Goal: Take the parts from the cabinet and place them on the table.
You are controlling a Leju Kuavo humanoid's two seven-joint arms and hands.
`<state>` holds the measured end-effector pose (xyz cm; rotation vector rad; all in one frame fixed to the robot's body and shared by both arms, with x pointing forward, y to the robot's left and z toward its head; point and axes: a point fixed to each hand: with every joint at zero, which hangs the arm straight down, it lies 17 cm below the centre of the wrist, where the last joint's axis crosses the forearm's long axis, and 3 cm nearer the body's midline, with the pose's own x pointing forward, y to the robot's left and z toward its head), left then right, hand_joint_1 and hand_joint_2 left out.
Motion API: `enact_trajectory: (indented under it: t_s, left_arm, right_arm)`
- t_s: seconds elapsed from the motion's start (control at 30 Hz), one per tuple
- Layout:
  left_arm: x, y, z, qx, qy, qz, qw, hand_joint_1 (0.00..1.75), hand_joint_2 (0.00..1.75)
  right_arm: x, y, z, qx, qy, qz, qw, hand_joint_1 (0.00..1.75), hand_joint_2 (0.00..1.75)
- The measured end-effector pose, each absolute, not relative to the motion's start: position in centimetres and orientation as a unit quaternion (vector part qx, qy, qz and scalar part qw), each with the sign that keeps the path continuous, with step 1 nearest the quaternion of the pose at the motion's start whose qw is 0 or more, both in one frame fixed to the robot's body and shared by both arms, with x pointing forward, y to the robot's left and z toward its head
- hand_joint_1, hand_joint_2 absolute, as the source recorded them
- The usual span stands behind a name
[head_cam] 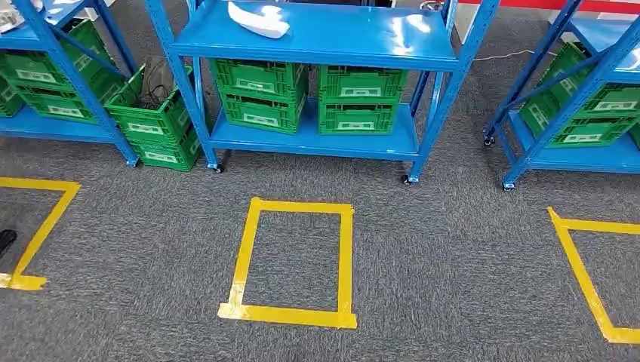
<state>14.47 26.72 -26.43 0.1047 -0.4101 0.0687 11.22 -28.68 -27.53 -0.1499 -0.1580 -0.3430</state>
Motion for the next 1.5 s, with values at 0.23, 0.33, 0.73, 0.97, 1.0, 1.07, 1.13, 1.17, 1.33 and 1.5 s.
enact_trajectory:
  t_s: [0.23, 0.33, 0.73, 0.97, 1.0, 1.07, 1.13, 1.17, 1.33, 1.5]
  left_arm:
    - [14.61, 26.73, -26.38, 0.052, -0.207, 0.037, 0.976, 0.00, 0.00]
    - [14.64, 26.76, -26.37, 0.052, -0.207, 0.038, 0.976, 0.00, 0.00]
    - [14.62, 26.77, -26.37, 0.052, -0.207, 0.039, 0.976, 0.00, 0.00]
    - [14.34, 26.87, -26.50, 0.052, -0.198, 0.044, 0.978, 0.00, 0.00]
    - [14.36, 26.95, -26.50, 0.053, -0.198, 0.045, 0.978, 0.00, 0.00]
    - [14.47, 26.95, -26.45, 0.052, -0.201, 0.046, 0.977, 0.00, 0.00]
    - [14.73, 26.96, -26.36, 0.052, -0.206, 0.047, 0.976, 0.00, 0.00]
    - [14.80, 26.98, -26.33, 0.051, -0.208, 0.047, 0.976, 0.00, 0.00]
    - [14.62, 26.95, -26.36, 0.050, -0.209, 0.049, 0.975, 0.00, 0.00]
    - [14.77, 26.82, -26.30, 0.048, -0.211, 0.050, 0.975, 0.00, 0.00]
  right_arm:
    - [11.24, -28.70, -27.53, -0.075, -0.079, -0.170, 0.979, 0.00, 0.00]
    - [11.24, -28.69, -27.53, -0.074, -0.079, -0.171, 0.979, 0.00, 0.00]
    - [11.21, -28.68, -27.54, -0.074, -0.078, -0.174, 0.979, 0.00, 0.00]
    - [11.26, -28.63, -27.53, -0.073, -0.077, -0.180, 0.978, 0.00, 0.00]
    - [11.33, -28.63, -27.51, -0.073, -0.078, -0.180, 0.978, 0.00, 0.00]
    - [11.45, -28.67, -27.49, -0.073, -0.079, -0.180, 0.978, 0.00, 0.00]
    - [11.25, -28.73, -27.53, -0.074, -0.078, -0.179, 0.978, 0.00, 0.00]
    - [11.27, -28.73, -27.52, -0.074, -0.078, -0.178, 0.978, 0.00, 0.00]
    - [10.91, -28.78, -27.59, -0.075, -0.076, -0.178, 0.978, 0.00, 0.00]
    - [11.31, -28.98, -27.52, -0.076, -0.079, -0.178, 0.978, 0.00, 0.00]
